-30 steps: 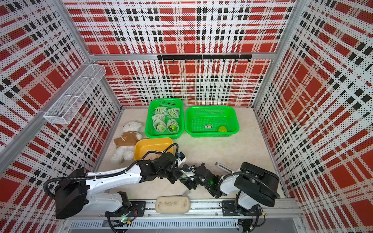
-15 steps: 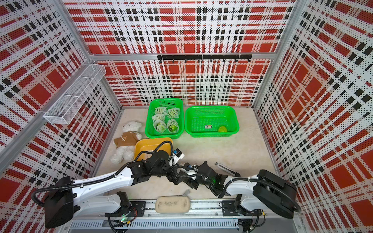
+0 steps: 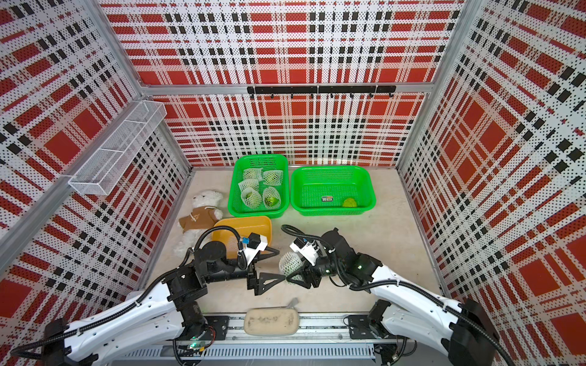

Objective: Sleeve custard apples in foam nets
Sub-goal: Pick up the custard apple from the center of the board.

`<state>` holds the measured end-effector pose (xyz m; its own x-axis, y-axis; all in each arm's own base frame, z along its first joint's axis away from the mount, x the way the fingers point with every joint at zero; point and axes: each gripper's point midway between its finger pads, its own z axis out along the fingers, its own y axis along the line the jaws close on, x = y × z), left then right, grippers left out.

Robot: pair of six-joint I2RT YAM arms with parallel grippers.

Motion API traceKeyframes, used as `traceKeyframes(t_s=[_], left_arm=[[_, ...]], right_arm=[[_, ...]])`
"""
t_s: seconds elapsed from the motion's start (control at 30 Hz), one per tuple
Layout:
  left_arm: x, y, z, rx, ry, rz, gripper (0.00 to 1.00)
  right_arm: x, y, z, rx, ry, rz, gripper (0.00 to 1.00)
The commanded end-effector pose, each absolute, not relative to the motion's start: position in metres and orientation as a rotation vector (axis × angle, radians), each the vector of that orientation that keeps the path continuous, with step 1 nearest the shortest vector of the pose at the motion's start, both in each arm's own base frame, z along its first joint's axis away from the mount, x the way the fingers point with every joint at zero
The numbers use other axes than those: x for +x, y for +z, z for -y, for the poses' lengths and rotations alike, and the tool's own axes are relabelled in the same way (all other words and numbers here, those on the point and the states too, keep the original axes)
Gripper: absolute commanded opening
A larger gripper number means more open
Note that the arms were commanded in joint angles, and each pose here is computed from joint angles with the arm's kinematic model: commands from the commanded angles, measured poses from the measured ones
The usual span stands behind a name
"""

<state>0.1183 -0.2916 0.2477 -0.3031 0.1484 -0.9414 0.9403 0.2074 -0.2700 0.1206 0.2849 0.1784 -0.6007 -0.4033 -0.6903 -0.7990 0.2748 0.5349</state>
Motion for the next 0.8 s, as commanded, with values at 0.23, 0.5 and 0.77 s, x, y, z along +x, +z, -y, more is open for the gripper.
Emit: traceKeyframes(t_s=[0.23, 0.5, 0.77], left_arm=[[0.08, 0.258, 0.318, 1.325, -1.192, -1.525, 1.0], [0.069, 0.256, 0.326, 1.358, -1.119, -1.517, 0.73], [0.079, 0.243, 0.337, 1.378, -0.945, -1.551, 0.7]], right_arm=[[0.087, 0.237, -0.285, -1.138, 1.599, -2.226, 0.41], [0.118, 0.269, -0.292, -0.963, 1.788, -2.202, 0.36], [0.134, 0.267, -0.292, -0.882, 1.728, -2.305, 0.35]])
